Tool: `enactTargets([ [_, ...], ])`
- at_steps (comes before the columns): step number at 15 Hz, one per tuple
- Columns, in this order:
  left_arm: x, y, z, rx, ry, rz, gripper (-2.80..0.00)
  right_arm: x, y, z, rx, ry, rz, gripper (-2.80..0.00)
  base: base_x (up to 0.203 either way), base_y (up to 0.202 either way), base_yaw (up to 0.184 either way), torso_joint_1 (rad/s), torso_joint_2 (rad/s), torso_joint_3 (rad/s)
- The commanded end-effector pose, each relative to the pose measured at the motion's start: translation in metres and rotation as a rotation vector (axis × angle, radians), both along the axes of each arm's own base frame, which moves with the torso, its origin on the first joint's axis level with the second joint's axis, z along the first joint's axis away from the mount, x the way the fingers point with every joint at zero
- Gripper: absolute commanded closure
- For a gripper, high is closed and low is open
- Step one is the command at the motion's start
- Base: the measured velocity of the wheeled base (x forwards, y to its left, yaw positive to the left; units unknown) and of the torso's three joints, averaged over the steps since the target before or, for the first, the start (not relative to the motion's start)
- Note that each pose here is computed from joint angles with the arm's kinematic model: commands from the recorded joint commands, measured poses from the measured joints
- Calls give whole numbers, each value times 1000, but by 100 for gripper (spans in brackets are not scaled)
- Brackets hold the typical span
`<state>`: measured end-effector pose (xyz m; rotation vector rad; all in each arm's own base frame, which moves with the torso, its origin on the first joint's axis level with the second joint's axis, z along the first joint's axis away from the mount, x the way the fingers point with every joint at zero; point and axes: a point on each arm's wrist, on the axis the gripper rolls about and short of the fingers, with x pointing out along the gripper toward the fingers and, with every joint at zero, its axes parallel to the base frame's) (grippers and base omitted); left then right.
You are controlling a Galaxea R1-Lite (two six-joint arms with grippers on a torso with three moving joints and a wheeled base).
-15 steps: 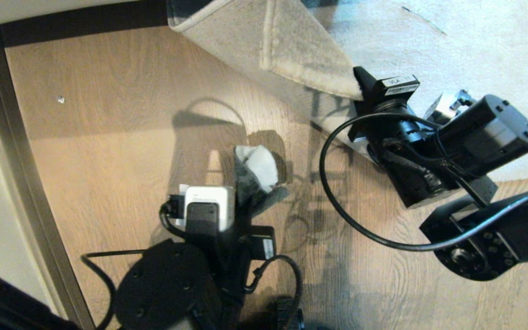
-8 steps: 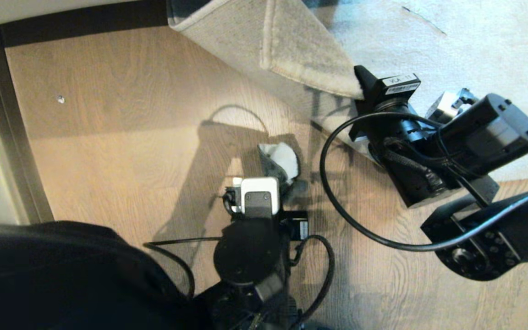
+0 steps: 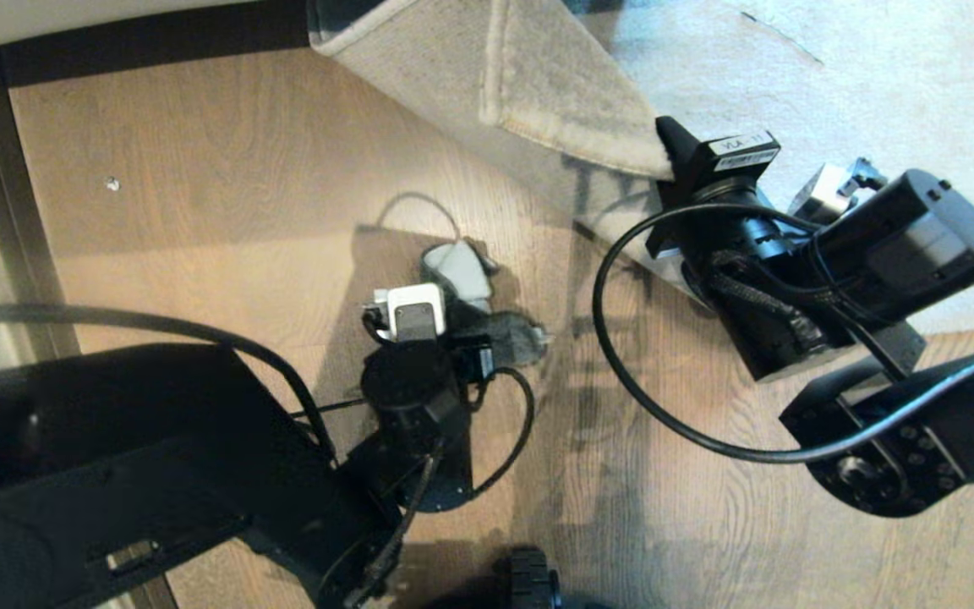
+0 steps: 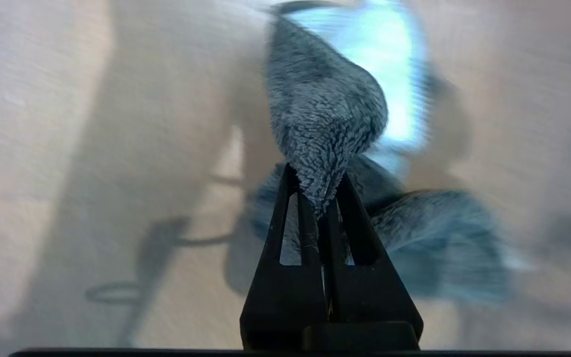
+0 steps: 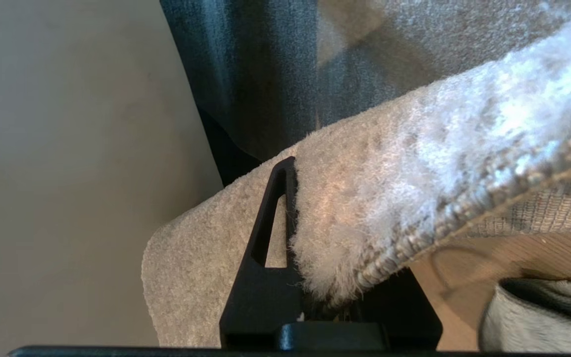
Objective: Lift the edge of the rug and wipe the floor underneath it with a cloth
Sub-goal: Wipe the floor under the carpet with a rag
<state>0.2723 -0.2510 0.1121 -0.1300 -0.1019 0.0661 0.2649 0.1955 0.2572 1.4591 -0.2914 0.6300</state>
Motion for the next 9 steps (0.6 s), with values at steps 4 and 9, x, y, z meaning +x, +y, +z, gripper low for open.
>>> enactTargets([
  [4, 30, 72, 18, -9, -29, 135, 0, -2, -1, 1, 17, -30, -4, 0, 0, 0, 0, 0, 0, 0],
  [9, 9, 134, 23, 27, 14, 206, 0, -2, -1, 1, 16, -28, -1, 0, 0, 0, 0, 0, 0, 0],
])
